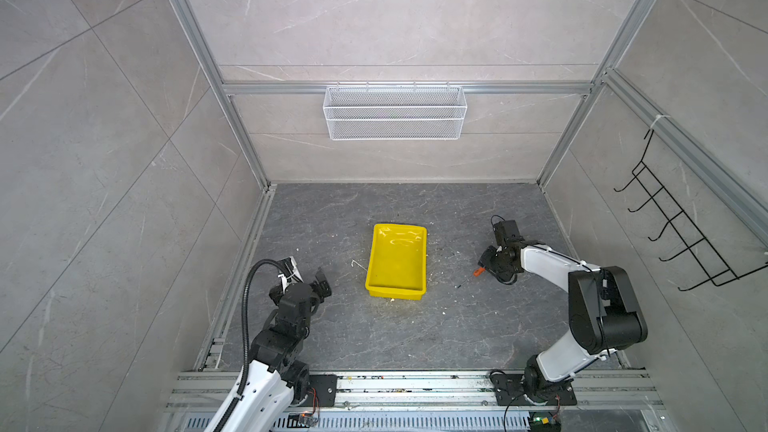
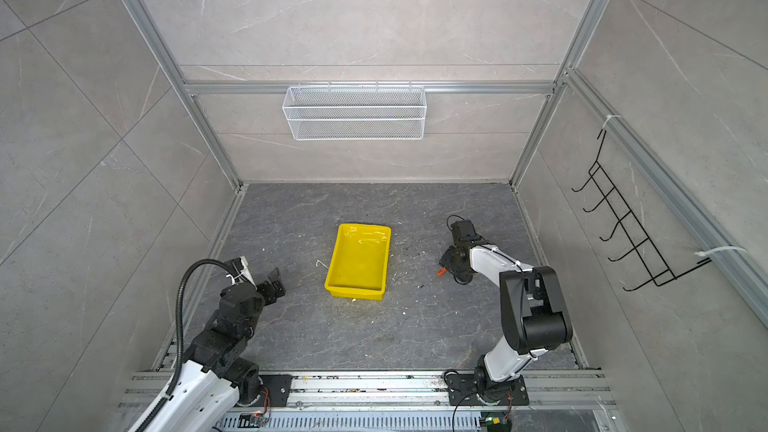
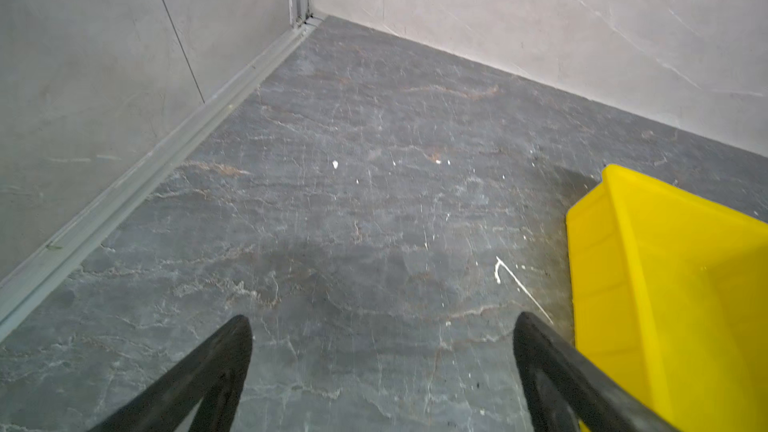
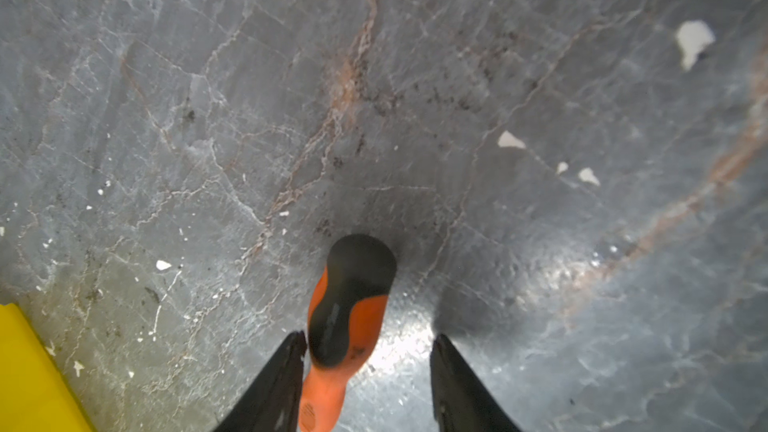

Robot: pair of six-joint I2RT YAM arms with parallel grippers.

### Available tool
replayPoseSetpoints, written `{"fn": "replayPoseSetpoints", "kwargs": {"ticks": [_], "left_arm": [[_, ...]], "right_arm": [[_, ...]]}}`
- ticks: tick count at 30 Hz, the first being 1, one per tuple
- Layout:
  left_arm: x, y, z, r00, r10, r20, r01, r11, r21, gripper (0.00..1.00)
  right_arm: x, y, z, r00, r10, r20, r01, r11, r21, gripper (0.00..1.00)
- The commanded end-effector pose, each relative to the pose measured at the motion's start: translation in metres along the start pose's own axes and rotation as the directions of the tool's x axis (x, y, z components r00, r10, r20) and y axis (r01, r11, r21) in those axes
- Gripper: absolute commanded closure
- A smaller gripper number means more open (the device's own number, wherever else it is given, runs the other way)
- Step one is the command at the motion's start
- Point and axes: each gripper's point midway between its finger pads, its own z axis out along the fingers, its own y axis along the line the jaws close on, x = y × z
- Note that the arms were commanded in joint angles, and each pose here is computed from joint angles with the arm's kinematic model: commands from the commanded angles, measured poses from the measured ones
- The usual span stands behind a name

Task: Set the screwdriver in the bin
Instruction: 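Close the right gripper on the screwdriver handle and lift it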

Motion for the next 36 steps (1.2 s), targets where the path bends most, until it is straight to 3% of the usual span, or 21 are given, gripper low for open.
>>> {"fn": "replayPoseSetpoints", "kwargs": {"ticks": [1,19,25,30,36], "left_arm": [[-0.002,-0.005,-0.006,1.0,-0.01,0.013,0.01,0.999,0.048,0.0],[0.001,0.004,0.005,0.999,-0.007,-0.044,0.004,0.998,-0.06,0.0],[0.0,0.008,0.004,0.999,-0.004,-0.038,0.001,0.997,-0.077,0.0],[0.001,0.01,0.004,0.999,-0.018,-0.044,0.014,0.996,-0.09,0.0],[0.002,0.007,0.007,0.998,-0.01,-0.059,0.004,0.996,-0.091,0.0]], "right_arm": [[-0.009,-0.003,0.001,1.0,-0.007,0.027,0.007,1.0,0.029,0.51],[0.009,-0.025,0.02,1.0,0.018,0.0,-0.018,0.997,0.079,0.59],[0.02,-0.033,0.026,0.998,0.059,-0.01,-0.058,0.995,0.078,0.71],[0.012,-0.035,0.008,0.999,0.023,0.034,-0.026,0.996,0.084,0.74],[-0.008,-0.016,-0.041,0.993,-0.016,0.118,0.012,0.999,0.037,0.77]]}}
